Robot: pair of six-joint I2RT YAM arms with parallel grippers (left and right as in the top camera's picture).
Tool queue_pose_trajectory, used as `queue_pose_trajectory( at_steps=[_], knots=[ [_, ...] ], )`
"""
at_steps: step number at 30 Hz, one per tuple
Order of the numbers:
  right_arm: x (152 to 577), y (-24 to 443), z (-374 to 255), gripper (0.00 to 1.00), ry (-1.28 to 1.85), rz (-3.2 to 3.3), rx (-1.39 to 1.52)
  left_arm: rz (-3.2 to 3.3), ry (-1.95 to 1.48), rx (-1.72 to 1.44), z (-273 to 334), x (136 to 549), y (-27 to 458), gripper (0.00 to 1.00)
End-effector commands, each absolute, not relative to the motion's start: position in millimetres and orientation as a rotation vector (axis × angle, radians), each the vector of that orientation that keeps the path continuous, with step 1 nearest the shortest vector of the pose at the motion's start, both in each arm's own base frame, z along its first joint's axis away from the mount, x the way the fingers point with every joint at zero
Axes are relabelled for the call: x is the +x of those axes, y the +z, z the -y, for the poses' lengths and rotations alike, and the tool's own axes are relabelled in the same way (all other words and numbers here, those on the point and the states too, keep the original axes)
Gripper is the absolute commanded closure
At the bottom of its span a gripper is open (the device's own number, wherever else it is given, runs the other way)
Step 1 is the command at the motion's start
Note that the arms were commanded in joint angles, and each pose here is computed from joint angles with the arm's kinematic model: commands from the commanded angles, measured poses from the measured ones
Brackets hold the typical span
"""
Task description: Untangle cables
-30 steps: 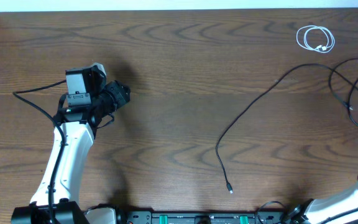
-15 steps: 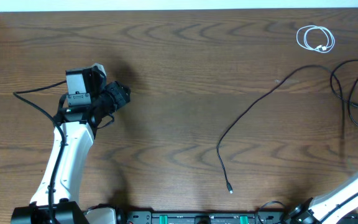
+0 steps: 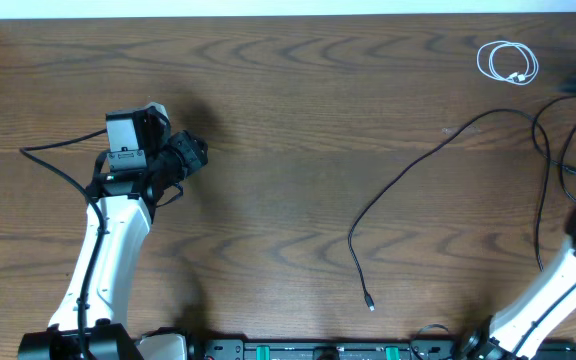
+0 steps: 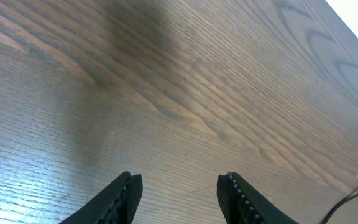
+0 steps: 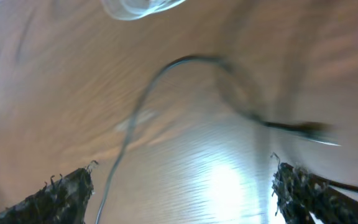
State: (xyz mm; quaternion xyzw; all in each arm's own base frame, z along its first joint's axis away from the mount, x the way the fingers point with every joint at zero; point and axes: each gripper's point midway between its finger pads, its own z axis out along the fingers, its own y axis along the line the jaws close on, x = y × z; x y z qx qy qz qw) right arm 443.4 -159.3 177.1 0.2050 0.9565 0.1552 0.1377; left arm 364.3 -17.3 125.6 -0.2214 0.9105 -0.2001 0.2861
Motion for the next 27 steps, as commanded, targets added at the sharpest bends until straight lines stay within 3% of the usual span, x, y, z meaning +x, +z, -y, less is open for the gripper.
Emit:
queue_pose_trajectory(
  at_steps=[1, 11, 17, 21, 27],
  knots=[
    [452, 176, 84, 0.10, 0.479, -2.860, 0.342, -2.432, -0.487, -0.611, 8, 362, 123, 0.55],
    [428, 132, -47, 0.09, 0.274, -3.131, 0.222, -2.438, -0.451, -0.733, -21, 352, 116, 0.55],
    [408, 114, -97, 0.15, 0.161, -3.206, 0.090, -2.447, -0.440, -0.773, -29, 347, 113, 0.54],
    [389, 95, -122, 0.14, -0.028, -3.241, 0.022, -2.447, -0.440, -0.773, -29, 347, 113, 0.55],
    [364, 74, -152, 0.12, -0.056, -3.294, -0.014, -2.447, -0.440, -0.773, -29, 347, 113, 0.54]
  ],
)
